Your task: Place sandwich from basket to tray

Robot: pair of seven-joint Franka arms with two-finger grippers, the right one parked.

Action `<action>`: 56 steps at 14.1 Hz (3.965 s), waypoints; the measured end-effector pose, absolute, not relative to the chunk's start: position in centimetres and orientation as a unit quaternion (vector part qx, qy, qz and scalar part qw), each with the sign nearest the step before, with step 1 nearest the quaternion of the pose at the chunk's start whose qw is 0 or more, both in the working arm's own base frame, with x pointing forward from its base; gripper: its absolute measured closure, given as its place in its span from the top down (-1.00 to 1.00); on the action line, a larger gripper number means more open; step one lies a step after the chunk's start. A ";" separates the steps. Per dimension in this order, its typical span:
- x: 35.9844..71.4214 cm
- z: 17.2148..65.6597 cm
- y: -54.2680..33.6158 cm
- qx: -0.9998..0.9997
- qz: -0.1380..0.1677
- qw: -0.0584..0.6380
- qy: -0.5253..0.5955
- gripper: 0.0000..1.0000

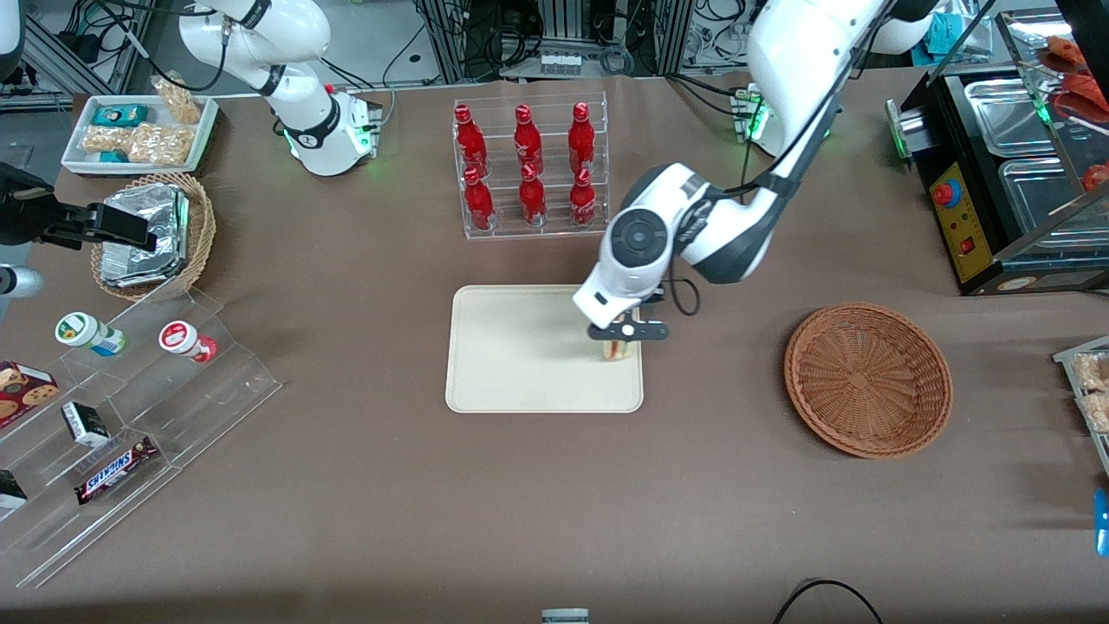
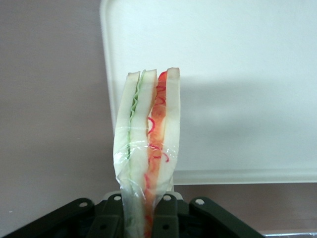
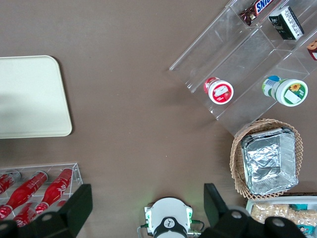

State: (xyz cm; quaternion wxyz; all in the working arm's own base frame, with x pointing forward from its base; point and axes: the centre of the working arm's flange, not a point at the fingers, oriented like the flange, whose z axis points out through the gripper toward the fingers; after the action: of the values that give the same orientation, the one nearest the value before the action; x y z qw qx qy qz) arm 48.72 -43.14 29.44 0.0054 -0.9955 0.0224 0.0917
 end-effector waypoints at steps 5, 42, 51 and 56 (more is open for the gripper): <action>48.2 28.2 -46.6 -0.996 0.090 -0.001 0.009 -0.65; 54.5 60.6 -4.5 -0.985 0.161 0.019 -0.060 1.00; 54.2 63.6 -5.7 -0.988 0.136 0.020 -0.076 1.00; 54.8 61.8 -5.6 -0.989 0.121 0.026 -0.080 1.00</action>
State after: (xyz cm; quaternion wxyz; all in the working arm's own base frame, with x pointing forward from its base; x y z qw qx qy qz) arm 54.82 -5.63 61.85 0.0264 -0.9891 -0.0802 0.1208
